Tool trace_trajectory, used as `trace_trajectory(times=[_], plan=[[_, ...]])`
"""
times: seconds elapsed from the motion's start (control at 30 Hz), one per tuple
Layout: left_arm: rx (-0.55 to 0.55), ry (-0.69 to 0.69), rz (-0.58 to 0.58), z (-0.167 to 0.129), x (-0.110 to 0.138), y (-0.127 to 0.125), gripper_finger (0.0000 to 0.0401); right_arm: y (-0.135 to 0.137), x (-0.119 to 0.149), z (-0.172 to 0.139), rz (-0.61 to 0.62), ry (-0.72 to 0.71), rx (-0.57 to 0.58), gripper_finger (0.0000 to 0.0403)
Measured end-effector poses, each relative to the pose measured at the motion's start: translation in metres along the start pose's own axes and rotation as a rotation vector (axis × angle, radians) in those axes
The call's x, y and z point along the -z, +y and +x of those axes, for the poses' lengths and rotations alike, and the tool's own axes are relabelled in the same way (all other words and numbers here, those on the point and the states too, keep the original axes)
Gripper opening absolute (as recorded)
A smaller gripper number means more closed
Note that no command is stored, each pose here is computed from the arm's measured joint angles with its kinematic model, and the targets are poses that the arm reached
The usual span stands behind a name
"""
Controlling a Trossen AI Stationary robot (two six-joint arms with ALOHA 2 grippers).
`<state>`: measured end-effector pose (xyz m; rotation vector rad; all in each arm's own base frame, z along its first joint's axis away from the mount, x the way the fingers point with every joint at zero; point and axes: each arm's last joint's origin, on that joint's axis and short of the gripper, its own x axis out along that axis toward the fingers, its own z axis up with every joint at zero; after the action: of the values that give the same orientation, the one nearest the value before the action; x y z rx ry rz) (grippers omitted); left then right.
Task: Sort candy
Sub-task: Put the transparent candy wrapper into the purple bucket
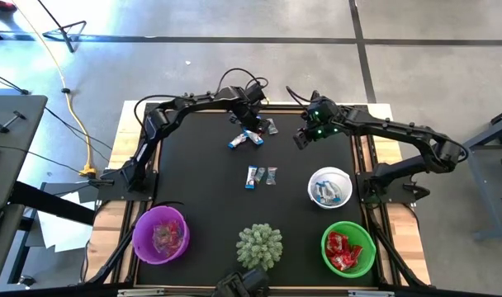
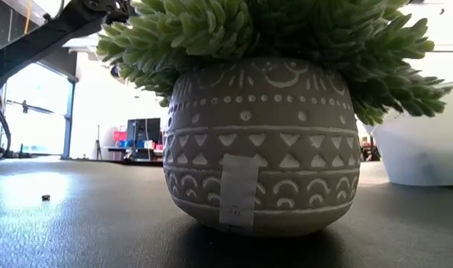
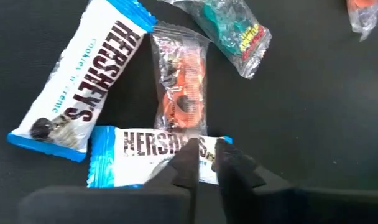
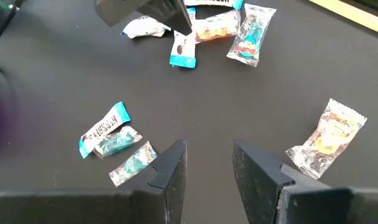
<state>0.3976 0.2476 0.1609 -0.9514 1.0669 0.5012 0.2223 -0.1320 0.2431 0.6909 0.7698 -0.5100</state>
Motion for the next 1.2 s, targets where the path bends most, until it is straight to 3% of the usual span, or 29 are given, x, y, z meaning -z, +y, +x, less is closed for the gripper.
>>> trace_trajectory(times=[0.1, 0.63, 1.0, 1.2], plan=[[-0.013, 0.014, -0.004, 0.002, 0.001, 0.003, 0.0005, 0.000, 0.000, 0.000, 0.000, -0.001, 0.000, 0.0124], [0.019, -0.025, 0.023, 0.002, -0.003, 0.000, 0.0004, 0.000, 0.000, 0.000, 0.000, -0.002, -0.001, 0.0124], [0.043, -0.070, 0.178, -0.001, -0.005, -0.018, 0.0087, 0.000, 0.000, 0.000, -0.007, 0.002, -0.009, 0.0124], [-0.040, -0.067, 0.183, 0.002, 0.001, -0.023, 0.0119, 0.001, 0.001, 0.000, -0.007, 0.022, -0.044, 0.0124]])
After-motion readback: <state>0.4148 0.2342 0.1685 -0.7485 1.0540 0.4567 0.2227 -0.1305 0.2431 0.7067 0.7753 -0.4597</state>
